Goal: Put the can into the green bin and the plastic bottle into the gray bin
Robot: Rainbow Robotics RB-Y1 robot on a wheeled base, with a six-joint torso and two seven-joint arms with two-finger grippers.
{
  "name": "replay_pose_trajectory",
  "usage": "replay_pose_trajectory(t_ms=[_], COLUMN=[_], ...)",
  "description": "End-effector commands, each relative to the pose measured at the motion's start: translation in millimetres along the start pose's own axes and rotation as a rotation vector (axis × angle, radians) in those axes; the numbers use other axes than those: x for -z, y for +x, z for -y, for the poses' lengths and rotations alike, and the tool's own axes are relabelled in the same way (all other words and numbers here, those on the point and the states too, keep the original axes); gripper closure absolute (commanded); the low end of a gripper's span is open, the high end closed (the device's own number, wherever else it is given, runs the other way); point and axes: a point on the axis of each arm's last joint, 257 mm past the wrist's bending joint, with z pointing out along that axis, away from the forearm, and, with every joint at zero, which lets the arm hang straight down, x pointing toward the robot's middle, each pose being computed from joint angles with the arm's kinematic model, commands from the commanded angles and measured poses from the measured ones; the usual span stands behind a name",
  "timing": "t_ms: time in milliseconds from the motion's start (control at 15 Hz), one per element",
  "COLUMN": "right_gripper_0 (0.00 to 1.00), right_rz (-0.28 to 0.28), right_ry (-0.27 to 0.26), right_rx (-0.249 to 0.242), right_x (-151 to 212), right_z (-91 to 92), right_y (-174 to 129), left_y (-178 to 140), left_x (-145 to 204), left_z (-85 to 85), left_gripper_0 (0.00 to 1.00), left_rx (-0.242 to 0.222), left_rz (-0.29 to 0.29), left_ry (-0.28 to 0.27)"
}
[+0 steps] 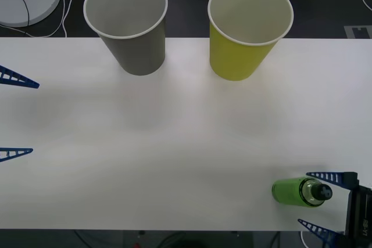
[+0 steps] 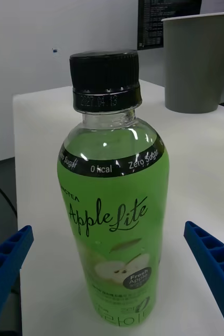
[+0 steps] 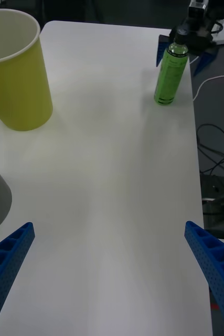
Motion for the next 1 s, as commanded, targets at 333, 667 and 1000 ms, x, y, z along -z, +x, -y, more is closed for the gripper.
replay_pose_trajectory(t_ms=[333, 667, 1000], right_gripper_0=[0.0, 0.0, 0.0], right_rz=[0.043, 0.057, 0.069], right_ry=[-0.017, -0.036, -0.051], right_rx=[0.0, 0.006, -0.002], right_x=[-14.2, -13.3, -12.7], right_z=[6.5, 13.0, 10.1], right_y=[-10.4, -21.3, -25.6], left_y=[0.0, 0.0, 0.0], left_x=[0.0, 0.0, 0.0], left_z=[0.0, 0.0, 0.0], left_gripper_0=[0.0, 0.0, 0.0], left_rx=[0.0, 0.0, 0.0], left_rz=[0.0, 0.0, 0.0], left_ry=[0.0, 0.0, 0.0])
